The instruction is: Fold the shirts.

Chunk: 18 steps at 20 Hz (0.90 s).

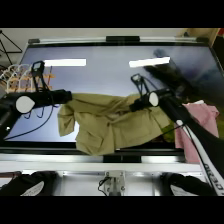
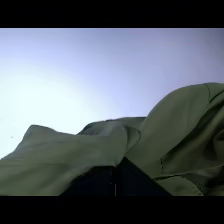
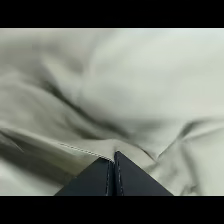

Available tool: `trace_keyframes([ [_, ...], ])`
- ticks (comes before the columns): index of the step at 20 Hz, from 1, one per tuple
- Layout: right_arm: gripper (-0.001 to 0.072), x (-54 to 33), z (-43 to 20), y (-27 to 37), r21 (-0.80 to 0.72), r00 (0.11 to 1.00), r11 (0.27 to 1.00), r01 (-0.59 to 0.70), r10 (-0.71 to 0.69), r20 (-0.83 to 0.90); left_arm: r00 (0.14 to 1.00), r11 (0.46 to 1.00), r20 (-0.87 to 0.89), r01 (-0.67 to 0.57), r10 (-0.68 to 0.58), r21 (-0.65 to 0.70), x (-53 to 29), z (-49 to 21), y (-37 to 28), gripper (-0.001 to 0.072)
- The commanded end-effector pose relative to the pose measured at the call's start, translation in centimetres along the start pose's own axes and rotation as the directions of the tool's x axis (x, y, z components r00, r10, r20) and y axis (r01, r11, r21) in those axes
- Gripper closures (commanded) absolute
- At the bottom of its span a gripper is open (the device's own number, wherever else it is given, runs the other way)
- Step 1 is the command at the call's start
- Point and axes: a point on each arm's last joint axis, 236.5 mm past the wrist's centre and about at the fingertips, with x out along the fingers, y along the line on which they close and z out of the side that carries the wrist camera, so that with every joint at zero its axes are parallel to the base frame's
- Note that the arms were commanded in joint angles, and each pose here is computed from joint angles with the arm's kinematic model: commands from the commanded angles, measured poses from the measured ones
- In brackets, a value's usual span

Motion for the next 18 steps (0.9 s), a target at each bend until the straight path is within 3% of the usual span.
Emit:
trace_keyframes([
  [1,0.0645,-8.1,6.2,-0.4,0.053,0.977,0.998,0.015,-0.026,0.212,1.000,0.998,0.009,0.016,-0.017,0.068,-2.9,2.6,-1.5,0.0653],
  [5,0.0645,-17.1,7.7,-0.7,0.065,0.931,0.997,0.049,-0.069,0.359,0.996,0.987,-0.089,0.017,-0.003,0.157,-8.0,3.3,-2.8,0.0654],
  [11,0.0646,-22.2,3.0,-0.6,0.185,0.953,0.982,0.041,-0.094,0.289,0.967,0.987,-0.253,0.027,0.015,0.160,-10.6,0.3,-2.9,0.0653],
  [18,0.0646,-14.1,-1.3,1.4,0.362,0.982,0.930,-0.062,-0.008,0.189,0.947,0.994,-0.317,-0.006,0.042,0.113,-0.4,-2.0,-0.6,0.0649],
])
